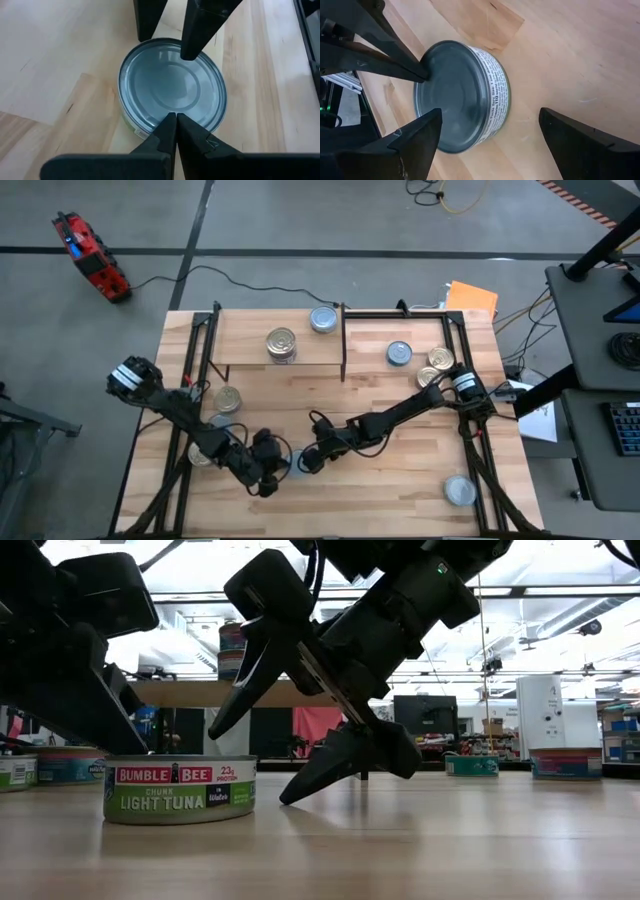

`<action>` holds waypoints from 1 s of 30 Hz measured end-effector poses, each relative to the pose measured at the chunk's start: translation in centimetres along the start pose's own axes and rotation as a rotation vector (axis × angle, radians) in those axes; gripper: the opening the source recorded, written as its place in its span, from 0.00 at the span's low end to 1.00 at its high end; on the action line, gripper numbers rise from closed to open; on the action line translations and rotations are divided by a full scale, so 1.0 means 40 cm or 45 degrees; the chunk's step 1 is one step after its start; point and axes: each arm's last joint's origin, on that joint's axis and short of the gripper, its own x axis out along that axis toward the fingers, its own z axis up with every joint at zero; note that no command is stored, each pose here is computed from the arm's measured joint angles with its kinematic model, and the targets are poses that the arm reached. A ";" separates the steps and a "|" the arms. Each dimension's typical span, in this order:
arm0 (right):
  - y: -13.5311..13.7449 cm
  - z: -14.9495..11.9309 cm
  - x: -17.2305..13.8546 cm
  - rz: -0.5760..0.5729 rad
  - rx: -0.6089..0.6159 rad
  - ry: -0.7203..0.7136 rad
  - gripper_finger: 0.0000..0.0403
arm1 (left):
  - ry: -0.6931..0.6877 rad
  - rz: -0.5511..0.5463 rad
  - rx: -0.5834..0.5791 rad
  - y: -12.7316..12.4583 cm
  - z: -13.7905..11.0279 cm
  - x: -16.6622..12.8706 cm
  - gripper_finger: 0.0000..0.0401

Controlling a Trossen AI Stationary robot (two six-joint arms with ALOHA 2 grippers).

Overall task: Stack canned seafood by type on shelf
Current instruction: Stack the green tuna can on top of the green tuna can on the shelf

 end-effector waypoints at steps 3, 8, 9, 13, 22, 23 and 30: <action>0.000 0.000 0.000 0.007 -0.004 0.014 0.81 | -0.011 0.010 -0.006 -0.002 -0.004 0.000 0.00; 0.001 0.000 0.000 0.013 -0.013 0.022 0.80 | -0.024 0.023 -0.023 -0.002 -0.010 -0.001 0.00; 0.001 0.000 0.000 0.013 -0.015 0.023 0.80 | -0.032 0.028 -0.023 -0.003 -0.012 -0.002 0.00; 0.001 0.000 0.000 0.014 -0.016 0.024 0.82 | -0.065 0.072 -0.029 -0.006 -0.025 -0.009 0.00; 0.006 0.001 0.000 0.044 -0.035 0.025 0.82 | -0.109 0.110 -0.036 -0.009 -0.044 -0.018 0.00; 0.006 0.001 0.000 0.044 -0.037 0.025 0.83 | -0.116 0.115 -0.034 -0.010 -0.047 -0.019 0.00; 0.006 0.003 0.000 0.049 -0.049 0.021 0.83 | -0.144 0.124 -0.069 -0.014 -0.057 -0.016 0.00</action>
